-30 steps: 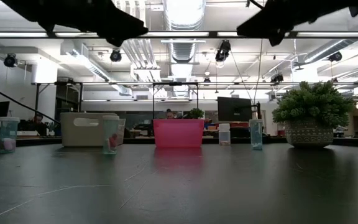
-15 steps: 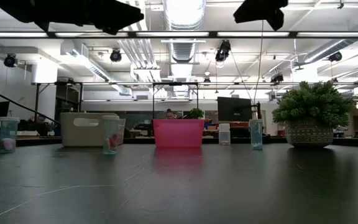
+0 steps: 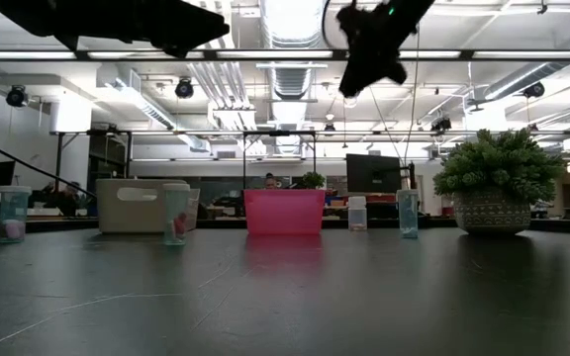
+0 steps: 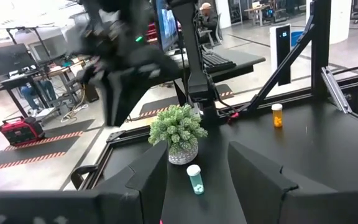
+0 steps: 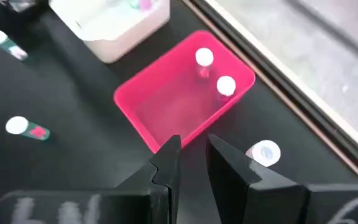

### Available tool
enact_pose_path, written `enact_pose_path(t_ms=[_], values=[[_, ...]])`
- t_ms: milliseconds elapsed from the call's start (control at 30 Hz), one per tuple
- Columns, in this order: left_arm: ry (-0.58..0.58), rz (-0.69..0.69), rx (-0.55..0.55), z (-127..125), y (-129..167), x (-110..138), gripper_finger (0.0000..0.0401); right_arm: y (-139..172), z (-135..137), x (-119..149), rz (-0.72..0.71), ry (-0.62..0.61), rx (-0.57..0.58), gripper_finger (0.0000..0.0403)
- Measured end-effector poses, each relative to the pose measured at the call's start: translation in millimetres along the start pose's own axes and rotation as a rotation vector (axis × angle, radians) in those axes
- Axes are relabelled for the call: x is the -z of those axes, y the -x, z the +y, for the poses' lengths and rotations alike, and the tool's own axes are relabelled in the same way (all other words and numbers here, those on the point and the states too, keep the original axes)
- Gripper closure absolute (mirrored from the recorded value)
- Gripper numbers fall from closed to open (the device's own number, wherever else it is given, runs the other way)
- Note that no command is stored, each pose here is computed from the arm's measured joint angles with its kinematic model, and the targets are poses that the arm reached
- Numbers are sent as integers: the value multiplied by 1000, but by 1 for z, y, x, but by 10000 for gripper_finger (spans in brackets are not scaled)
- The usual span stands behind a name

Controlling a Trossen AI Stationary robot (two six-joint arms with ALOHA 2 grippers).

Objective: Pick and place medicine bottles into bin by pill shape (circle, oval)
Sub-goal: Put the transparent capsule bottle into the pink bin

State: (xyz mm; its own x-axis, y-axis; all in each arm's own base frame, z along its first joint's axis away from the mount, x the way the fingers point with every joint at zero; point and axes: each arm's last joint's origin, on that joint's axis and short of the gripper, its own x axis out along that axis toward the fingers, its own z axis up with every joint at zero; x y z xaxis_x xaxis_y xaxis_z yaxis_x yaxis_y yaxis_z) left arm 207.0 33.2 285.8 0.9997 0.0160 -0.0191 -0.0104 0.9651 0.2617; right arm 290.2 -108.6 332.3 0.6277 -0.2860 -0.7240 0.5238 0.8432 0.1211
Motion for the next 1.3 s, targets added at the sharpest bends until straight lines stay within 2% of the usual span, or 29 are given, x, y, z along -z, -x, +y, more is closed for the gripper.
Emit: enact_pose_path(t_ms=[133, 367, 533, 1000, 1167, 1300], values=[[2, 6, 2, 0, 0, 1, 250, -28, -25, -11, 99, -60, 6, 337], [5, 11, 3, 0, 0, 1, 250, -67, -71, -12, 244, -212, 116, 335], [28, 35, 9, -1, 0, 4, 250, -86, -91, -3, 345, -259, 157, 302], [32, 34, 8, -1, 0, 3, 250, -119, -99, 10, 435, -294, 174, 143], [32, 33, 7, -1, 0, 3, 250, -136, -100, 16, 460, -301, 178, 116], [32, 34, 7, -1, 0, 3, 250, -146, -102, 20, 479, -306, 190, 114]])
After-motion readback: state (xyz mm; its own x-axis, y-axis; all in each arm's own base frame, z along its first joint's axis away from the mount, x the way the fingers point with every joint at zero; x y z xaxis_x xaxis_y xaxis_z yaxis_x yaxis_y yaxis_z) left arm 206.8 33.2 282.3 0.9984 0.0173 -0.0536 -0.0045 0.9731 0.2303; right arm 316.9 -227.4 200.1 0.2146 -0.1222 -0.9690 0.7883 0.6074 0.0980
